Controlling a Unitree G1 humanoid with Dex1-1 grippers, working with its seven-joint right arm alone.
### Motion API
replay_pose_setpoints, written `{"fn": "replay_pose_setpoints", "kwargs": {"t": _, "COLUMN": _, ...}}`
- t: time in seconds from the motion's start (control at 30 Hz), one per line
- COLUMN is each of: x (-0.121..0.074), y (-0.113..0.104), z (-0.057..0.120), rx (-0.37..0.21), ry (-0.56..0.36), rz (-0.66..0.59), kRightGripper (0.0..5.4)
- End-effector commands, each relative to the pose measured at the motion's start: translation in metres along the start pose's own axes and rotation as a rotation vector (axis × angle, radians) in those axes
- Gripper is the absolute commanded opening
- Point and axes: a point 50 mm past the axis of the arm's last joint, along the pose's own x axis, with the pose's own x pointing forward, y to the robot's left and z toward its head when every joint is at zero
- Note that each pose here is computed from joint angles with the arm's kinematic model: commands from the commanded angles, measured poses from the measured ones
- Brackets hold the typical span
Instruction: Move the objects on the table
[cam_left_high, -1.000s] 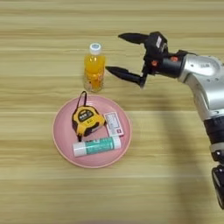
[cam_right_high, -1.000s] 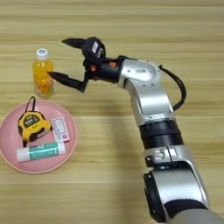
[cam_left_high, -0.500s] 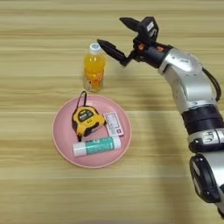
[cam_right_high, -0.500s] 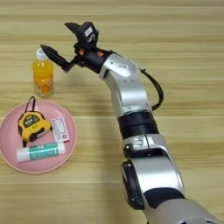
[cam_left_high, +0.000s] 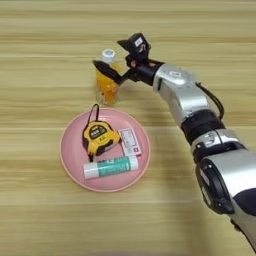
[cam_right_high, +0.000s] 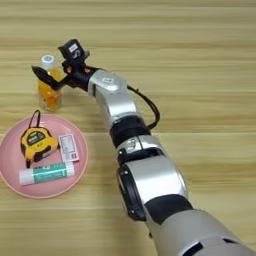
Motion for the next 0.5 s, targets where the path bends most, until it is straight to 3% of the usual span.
{"fn": "replay_pose_setpoints", "kwargs": {"t": 0.03, "x": 0.014, "y": -0.010, "z": 0.052, "rx": -0.121, "ry": -0.122, "rz": -0.033, "kRightGripper": 5.38}}
{"fn": "replay_pose_setpoints", "kwargs": {"t": 0.13, "x": 0.015, "y": -0.008, "z": 0.045, "rx": -0.115, "ry": -0.091, "rz": -0.017, "kRightGripper": 5.38}}
{"fn": "replay_pose_setpoints", "kwargs": {"t": 0.5, "x": 0.016, "y": -0.002, "z": 0.027, "rx": -0.080, "ry": -0.019, "rz": 0.054, "kRightGripper": 3.93}}
